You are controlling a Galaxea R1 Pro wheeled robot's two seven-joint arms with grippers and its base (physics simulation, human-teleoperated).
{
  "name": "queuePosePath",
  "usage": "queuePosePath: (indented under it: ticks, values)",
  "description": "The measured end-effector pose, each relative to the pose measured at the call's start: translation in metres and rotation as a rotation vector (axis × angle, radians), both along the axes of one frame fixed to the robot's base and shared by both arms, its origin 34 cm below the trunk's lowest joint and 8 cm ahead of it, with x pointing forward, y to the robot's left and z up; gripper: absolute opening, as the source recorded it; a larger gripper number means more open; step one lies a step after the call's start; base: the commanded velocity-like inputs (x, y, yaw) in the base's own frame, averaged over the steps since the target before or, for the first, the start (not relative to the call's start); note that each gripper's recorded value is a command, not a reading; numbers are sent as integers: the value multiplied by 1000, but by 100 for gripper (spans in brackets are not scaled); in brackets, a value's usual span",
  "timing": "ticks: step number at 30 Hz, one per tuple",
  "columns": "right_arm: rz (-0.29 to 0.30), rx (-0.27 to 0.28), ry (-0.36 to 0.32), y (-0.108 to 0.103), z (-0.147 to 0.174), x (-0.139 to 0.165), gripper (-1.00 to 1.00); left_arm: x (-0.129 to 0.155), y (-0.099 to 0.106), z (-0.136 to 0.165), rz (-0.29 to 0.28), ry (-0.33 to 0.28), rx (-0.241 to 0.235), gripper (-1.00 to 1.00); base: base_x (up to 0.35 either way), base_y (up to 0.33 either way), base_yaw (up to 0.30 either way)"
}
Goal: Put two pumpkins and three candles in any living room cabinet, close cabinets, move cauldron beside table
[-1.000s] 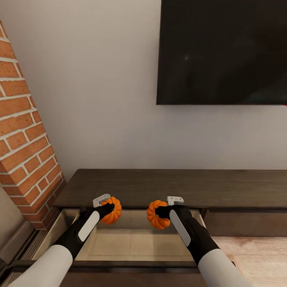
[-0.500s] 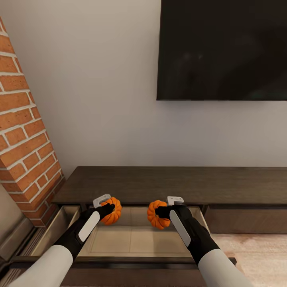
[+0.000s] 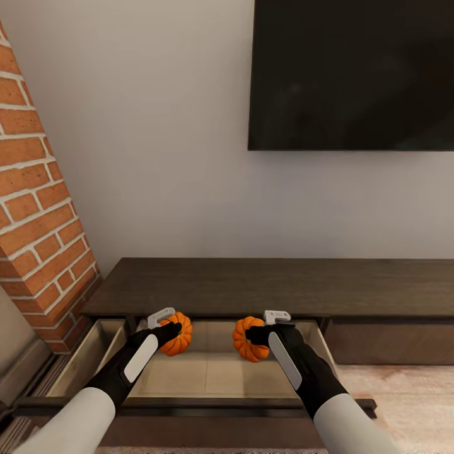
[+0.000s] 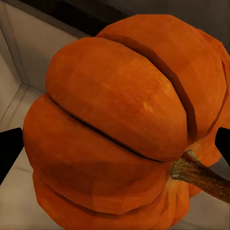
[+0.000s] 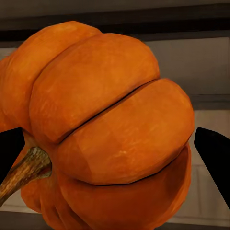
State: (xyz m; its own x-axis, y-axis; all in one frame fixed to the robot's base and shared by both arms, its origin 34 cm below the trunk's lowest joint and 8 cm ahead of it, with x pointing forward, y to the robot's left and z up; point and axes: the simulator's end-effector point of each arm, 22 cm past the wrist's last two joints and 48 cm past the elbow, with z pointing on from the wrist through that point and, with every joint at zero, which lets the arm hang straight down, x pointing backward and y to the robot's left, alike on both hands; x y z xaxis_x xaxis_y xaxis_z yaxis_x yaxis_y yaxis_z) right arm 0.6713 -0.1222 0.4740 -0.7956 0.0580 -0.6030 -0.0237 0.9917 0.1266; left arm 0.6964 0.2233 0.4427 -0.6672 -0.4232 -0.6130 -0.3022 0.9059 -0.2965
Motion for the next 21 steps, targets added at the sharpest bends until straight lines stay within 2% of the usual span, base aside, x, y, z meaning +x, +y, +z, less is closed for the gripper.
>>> queuePosePath:
  ticks: [21]
  values:
    - [1, 1, 5, 0, -47, -12, -100, -12, -1, -47, 0, 4, -3, -100, 0, 0, 0]
